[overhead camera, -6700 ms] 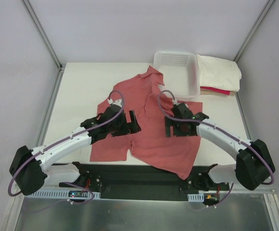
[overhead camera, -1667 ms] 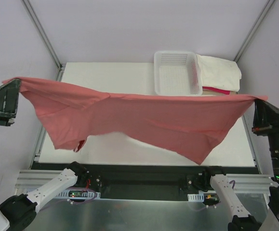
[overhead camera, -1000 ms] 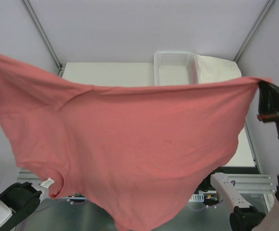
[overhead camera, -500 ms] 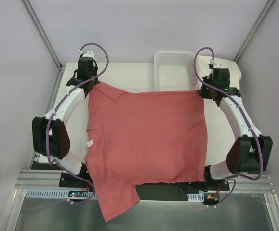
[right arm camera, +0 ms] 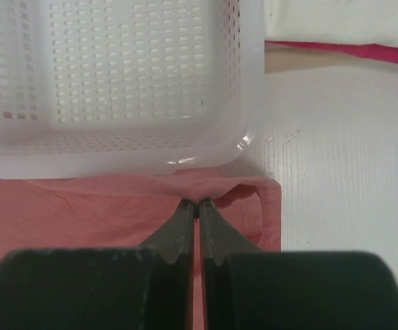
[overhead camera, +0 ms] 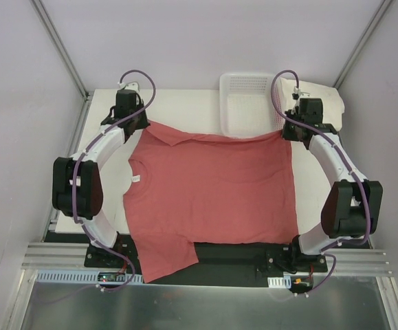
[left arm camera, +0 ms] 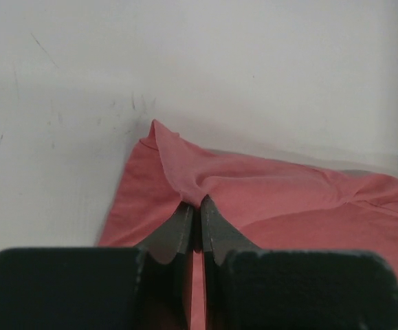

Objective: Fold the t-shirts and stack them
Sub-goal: Fold the flattened tshirt in 1/3 of the way

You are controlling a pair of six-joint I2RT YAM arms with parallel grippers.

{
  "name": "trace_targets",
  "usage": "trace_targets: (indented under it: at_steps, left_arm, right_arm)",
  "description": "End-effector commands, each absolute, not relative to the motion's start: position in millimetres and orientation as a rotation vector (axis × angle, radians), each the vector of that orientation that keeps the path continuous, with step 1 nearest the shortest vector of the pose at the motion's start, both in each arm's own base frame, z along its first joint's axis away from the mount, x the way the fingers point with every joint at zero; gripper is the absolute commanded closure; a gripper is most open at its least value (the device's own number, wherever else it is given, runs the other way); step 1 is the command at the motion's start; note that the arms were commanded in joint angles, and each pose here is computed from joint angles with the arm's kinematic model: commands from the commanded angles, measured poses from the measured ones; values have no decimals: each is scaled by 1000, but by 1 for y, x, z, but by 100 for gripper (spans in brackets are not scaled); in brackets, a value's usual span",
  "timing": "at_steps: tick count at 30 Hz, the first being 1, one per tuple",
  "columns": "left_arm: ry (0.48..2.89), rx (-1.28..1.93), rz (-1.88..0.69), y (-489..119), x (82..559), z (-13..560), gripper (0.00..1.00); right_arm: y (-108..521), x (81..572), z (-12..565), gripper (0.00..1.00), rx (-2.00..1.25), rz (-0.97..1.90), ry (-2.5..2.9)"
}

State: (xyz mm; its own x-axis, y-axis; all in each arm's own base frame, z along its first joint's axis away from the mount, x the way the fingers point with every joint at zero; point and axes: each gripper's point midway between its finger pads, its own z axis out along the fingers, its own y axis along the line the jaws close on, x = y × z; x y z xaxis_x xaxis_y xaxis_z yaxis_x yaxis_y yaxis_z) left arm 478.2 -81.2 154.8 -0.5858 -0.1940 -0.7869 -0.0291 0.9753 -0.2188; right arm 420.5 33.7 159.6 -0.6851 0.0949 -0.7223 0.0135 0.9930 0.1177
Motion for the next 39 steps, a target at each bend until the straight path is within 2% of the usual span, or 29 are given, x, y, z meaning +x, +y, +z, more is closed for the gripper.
trace_targets:
  at_steps: [1,5,20,39]
  left_arm:
    - [2106,-229,-275,-79,456,186,100]
    - [2084,-297,-287,-72,421,194,100]
    - [2141,-530,-472,-73,294,159,100]
    - [2249,-677,-661,-87,201,132,100]
  right_arm:
    - [31,408,178,99,55,126,2279]
    - [30,387,181,99,85,138,2278]
    - [25,340,165,99,144,116,2360]
    - [3,299,138,96,268,-31,2484]
